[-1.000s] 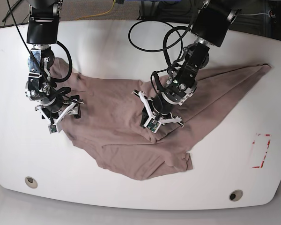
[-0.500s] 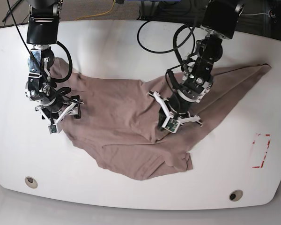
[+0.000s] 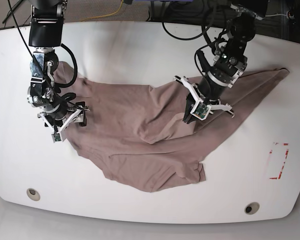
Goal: Layout the t-shirt on the table in an organized manner, then fold the t-shirt properly
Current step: 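Drag the pinched fabric with the left gripper away from the right gripper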
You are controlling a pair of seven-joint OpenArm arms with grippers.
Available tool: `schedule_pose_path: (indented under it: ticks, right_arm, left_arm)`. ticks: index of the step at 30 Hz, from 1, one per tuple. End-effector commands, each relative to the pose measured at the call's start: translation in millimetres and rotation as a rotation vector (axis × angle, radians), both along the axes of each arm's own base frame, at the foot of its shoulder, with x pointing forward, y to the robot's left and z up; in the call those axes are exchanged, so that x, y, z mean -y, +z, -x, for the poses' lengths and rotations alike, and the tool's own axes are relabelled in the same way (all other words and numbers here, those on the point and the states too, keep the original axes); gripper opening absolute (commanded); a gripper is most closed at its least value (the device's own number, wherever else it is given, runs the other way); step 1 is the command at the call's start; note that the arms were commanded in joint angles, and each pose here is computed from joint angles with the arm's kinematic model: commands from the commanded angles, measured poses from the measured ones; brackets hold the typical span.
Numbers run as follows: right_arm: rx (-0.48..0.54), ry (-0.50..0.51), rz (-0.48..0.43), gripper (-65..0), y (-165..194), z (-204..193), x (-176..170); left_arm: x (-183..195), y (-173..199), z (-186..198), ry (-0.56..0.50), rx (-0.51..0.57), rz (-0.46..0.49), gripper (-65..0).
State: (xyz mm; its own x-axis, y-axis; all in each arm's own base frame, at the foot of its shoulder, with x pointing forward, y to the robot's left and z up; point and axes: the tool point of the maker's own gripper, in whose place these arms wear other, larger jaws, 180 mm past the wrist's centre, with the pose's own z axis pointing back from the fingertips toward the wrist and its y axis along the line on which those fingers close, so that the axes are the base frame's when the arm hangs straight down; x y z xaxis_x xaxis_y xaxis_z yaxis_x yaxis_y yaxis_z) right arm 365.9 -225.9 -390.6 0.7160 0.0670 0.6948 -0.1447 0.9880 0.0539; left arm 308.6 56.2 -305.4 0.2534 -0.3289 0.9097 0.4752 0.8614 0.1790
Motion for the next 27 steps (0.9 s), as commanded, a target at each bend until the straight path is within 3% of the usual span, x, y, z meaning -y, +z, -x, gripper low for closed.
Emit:
schedule_pose_path:
  ticks: [1,12,27]
  right_arm:
    - [0.071,0.003,-0.009,-22.5,19.6,-15.6,-3.2]
    - [0.068,-0.001,-0.016,-22.5,18.0,-15.4,-5.2]
    - [0.065,-0.013,-0.018,-22.5,17.5,-20.0,-2.3]
  left_arm:
    - [3.4,9.4,10.9,-0.049,0.024,0.016,-65.0]
    - [-24.5,-39.5,73.9,-0.113,-0.167,-0.037,-65.0]
    - [-46.6,-79.3,160.1,-0.154,-0.394,-0.069,-65.0]
